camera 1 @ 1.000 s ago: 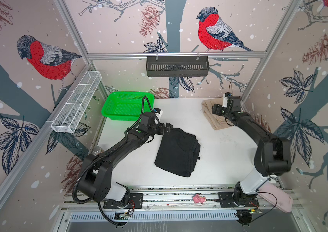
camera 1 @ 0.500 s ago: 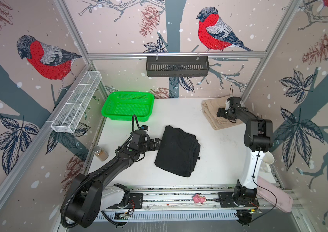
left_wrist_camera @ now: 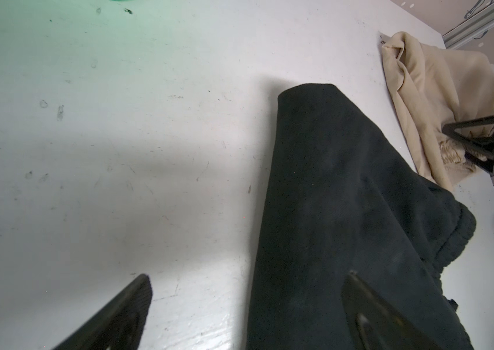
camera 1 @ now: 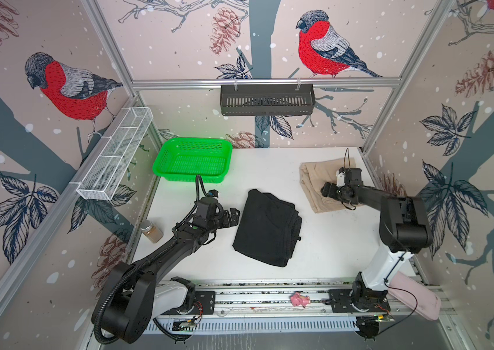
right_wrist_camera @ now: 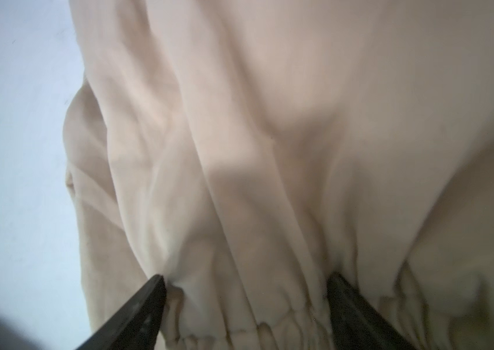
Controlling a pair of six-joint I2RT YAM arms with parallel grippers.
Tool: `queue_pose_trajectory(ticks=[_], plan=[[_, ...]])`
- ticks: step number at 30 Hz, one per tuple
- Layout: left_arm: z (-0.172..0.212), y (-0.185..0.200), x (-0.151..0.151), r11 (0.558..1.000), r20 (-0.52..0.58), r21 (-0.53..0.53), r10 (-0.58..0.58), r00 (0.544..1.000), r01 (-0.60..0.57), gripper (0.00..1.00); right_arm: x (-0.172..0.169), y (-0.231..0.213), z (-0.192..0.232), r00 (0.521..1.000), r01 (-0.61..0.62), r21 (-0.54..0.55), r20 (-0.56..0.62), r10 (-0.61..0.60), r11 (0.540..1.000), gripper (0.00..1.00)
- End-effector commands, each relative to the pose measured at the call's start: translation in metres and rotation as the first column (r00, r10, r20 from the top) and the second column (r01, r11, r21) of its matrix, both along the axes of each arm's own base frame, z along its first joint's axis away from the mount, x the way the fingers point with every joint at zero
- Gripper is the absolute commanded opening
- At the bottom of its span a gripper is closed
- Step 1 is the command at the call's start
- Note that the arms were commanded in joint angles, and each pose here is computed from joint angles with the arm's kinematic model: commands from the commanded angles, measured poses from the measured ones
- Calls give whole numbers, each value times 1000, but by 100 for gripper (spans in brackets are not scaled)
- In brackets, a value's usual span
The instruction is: Fold and stack the shorts
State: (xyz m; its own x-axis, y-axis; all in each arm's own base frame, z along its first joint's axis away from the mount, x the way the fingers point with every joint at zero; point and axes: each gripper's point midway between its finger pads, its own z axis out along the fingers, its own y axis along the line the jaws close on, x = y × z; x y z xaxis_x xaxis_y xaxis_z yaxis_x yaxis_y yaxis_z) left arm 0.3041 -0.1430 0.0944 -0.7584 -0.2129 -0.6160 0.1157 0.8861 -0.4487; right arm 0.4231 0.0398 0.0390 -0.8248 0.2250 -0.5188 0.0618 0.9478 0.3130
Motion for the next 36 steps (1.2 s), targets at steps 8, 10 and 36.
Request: queue_pose_trajectory(ticks=[8,10,36], plan=[[-5,-18,5,995,-5,-73,-68,998,67,98,-98,21,17,995,61,41,-82,-57,997,85],[-7,-20,6,994,-6,-74,-83,997,83,98,-111,24,19,995,64,54,-83,-60,996,85],[9,-33,35,989,-69,-51,-139,988,136,98,-198,210,102,766,-612,-151,129,630,776,84]])
